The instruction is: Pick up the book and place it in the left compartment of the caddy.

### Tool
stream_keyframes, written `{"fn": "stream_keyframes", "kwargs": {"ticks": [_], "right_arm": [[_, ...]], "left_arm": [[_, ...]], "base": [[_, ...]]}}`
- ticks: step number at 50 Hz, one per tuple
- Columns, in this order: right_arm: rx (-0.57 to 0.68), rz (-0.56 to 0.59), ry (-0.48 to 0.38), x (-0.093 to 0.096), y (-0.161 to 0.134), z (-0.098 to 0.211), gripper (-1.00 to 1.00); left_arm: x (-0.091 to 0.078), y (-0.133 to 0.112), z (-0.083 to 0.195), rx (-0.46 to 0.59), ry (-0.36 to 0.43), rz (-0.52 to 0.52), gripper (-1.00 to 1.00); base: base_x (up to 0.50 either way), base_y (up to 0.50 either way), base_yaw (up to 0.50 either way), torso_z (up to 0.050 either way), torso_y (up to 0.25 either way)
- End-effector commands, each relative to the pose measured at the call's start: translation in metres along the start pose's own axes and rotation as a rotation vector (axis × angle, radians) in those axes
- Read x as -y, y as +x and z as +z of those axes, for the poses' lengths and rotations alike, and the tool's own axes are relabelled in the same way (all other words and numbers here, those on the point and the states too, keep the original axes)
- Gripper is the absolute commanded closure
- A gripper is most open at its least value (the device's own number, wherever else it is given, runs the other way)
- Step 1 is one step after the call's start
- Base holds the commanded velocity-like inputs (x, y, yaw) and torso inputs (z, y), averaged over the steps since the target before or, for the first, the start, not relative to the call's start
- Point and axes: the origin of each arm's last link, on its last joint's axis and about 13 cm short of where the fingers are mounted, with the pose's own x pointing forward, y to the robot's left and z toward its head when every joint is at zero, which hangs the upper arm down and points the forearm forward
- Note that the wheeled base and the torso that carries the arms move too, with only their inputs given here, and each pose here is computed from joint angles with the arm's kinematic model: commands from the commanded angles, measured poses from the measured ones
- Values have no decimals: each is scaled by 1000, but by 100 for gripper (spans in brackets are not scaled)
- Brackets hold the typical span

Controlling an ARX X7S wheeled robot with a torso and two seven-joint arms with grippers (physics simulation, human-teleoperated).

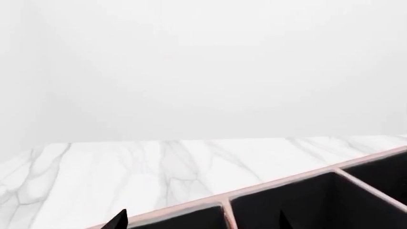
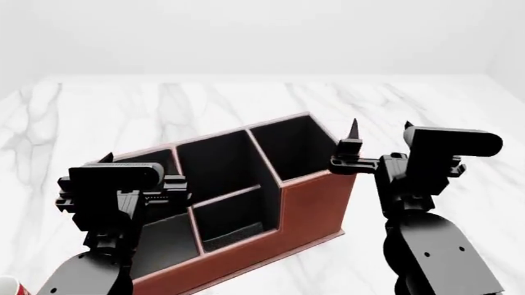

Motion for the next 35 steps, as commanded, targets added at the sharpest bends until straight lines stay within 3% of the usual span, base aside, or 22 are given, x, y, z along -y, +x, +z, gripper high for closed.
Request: {"fn": "stream_keyframes", "kwargs": {"ticks": [1,23,26,30,33,34,35], "right_arm": [[0,-209,-33,27,31,-1,-100],[-6,-259,-53,38,38,-2,-100],[-8,-259,-55,39,39,-2,-100],[-6,-257,-60,38,40,-1,-100],[-9,-256,-61,38,41,-1,-100],[-12,-255,-63,38,41,-3,-100],[-14,-255,-62,38,41,-3,-100]], "left_arm": [[0,0,-1,-2,-1,0,-100],[0,1,1,-3,-5,-4,-100],[1,-1,8,-23,-42,-97,-100],[1,-1,31,-87,-4,-322,-100],[-4,0,50,-86,47,-415,-100],[-7,-1,64,-110,-9,-518,-100],[-8,-1,70,-120,-10,-544,-100]], "base": [[0,0,0,0,0],[0,0,0,0,0],[0,0,0,0,0],[0,0,0,0,0],[0,0,0,0,0],[0,0,0,0,0],[0,0,0,0,0]]}}
